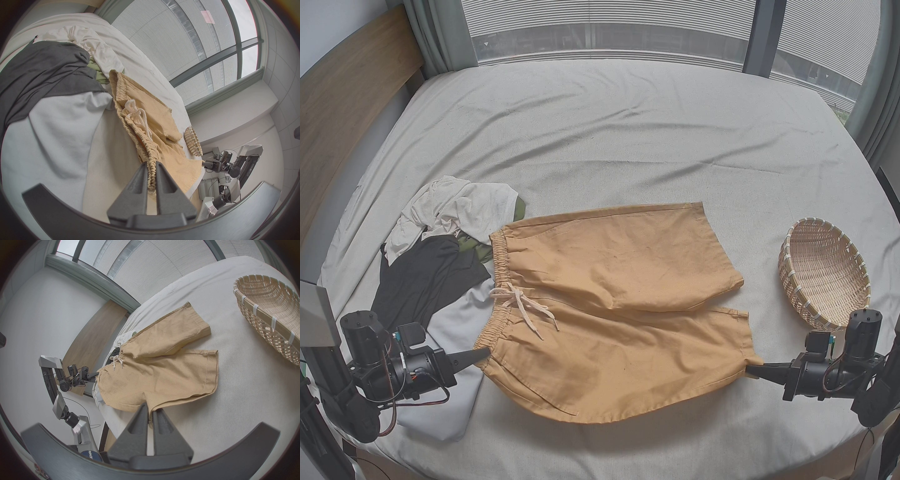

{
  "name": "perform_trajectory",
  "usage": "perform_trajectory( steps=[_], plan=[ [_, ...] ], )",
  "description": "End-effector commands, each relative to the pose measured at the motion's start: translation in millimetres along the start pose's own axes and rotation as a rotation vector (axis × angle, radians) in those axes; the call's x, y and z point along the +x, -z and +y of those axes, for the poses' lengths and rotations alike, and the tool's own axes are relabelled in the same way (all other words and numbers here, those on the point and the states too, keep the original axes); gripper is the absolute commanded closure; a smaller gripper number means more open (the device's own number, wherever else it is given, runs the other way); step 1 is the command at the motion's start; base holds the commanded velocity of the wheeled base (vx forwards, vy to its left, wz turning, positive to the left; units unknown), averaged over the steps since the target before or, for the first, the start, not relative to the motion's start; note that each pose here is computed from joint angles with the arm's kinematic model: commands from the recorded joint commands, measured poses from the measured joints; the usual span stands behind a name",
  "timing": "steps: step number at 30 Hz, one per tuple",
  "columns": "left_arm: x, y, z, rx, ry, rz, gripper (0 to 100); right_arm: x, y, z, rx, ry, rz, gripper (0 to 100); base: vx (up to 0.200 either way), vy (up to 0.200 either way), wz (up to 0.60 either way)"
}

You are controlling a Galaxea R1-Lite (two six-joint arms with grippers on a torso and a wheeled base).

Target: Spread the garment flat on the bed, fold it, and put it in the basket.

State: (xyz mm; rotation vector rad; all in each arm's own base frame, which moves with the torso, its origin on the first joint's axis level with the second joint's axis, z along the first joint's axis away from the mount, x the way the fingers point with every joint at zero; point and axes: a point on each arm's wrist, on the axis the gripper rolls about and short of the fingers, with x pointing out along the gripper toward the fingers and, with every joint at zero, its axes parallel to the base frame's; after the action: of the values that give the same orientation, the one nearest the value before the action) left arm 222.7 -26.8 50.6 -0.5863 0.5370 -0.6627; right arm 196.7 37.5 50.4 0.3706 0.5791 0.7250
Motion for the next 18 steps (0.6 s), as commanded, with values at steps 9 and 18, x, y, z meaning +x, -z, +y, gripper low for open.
perform_trajectory(
  steps=[9,18],
  plan=[
    [-5,14,1,-0.010,-0.015,0.056,100,-12,2,11,0.001,-0.004,0.016,100,0.000,0.000,0.00],
    [-4,25,14,0.026,-0.051,0.105,100,-18,8,14,-0.024,-0.009,0.072,100,0.000,0.000,0.00]
  ],
)
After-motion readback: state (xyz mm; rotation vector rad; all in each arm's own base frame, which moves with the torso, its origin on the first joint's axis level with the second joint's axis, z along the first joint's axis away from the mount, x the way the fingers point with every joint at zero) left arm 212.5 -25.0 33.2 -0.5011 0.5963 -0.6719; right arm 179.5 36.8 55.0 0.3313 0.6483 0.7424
